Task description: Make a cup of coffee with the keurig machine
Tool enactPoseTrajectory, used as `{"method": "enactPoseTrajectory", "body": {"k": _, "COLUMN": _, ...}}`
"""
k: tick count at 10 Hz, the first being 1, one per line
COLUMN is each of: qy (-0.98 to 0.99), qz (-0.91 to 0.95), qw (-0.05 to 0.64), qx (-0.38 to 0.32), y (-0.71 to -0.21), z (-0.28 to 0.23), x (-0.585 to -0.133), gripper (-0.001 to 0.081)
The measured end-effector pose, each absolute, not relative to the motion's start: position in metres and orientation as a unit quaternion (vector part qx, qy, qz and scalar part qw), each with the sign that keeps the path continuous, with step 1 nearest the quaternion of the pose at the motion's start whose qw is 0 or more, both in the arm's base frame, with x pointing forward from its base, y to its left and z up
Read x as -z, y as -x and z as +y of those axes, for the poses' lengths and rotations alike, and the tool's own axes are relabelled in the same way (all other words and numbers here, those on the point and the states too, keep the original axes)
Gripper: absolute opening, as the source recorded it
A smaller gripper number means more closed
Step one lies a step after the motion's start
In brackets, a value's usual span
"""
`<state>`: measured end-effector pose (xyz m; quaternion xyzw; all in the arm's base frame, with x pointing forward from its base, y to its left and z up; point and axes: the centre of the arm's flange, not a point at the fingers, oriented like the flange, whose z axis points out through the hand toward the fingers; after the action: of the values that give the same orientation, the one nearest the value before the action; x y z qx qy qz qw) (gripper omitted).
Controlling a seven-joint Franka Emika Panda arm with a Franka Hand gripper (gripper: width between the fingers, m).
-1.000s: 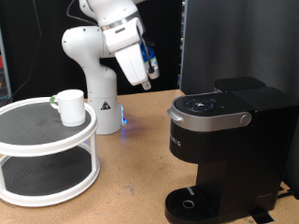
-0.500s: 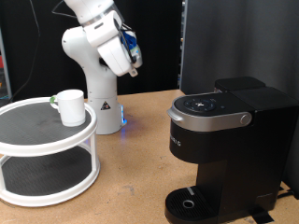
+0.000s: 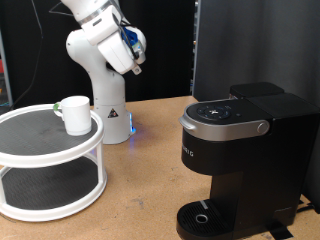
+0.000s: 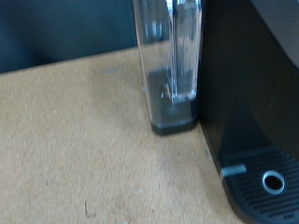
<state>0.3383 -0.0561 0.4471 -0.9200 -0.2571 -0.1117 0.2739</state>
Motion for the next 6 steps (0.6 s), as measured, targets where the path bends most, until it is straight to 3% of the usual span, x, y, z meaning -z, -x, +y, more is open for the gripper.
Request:
{"method": "enactPoseTrajectory", "body": {"k": 3, "qy": 0.889, "qz": -0.297, "qw": 0.309, "qx": 0.159, "y": -0.31, "z": -0.078, "x": -0.444, "gripper": 0.0001}}
{"method": "enactPoseTrajectory", "body": {"k": 6, "qy": 0.878, "qz": -0.321, "qw": 0.321, "qx": 0.152, "y": -0.29, "z": -0.089, "x": -0.447, "gripper": 0.0001}}
